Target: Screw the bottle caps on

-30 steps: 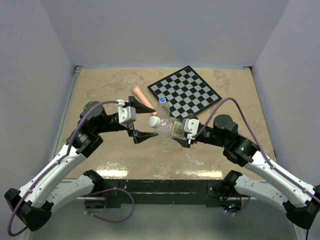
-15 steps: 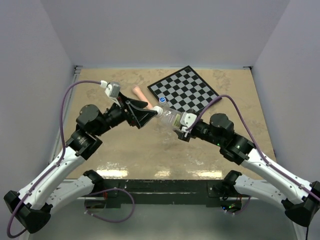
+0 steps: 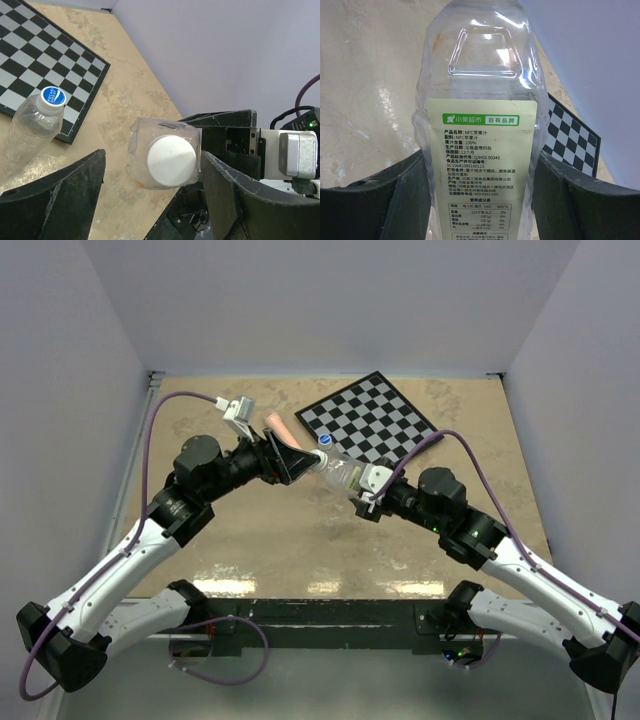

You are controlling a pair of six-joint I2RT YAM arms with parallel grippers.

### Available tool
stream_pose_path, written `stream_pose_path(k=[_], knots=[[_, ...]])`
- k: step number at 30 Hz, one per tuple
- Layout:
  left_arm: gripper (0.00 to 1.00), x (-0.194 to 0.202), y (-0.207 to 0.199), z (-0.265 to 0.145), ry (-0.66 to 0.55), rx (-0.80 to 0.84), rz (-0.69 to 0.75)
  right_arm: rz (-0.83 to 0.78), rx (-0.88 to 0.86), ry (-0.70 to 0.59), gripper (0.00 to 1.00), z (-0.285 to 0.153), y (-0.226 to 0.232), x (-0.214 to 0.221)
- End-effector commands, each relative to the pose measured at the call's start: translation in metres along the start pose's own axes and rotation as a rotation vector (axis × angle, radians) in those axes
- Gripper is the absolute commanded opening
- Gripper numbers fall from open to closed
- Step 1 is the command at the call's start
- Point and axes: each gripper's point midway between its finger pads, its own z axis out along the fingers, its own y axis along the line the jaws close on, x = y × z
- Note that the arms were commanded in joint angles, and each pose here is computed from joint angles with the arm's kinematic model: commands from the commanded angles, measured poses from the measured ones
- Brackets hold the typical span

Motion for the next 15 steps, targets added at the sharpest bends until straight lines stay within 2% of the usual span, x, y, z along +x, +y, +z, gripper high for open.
stream_pose_path(k=[1, 15], knots=[[0.79, -0.011, -0.019, 0.000, -0.019, 0.046, -0.025, -0.019, 0.036, -0.037, 0.00, 0.001, -0.007, -0.010], [0.67, -0.006, -0.026, 0.011, 0.007, 0.058, 0.006, -0.019, 0.025, -0.037, 0.00, 0.003, -0.005, -0.009]])
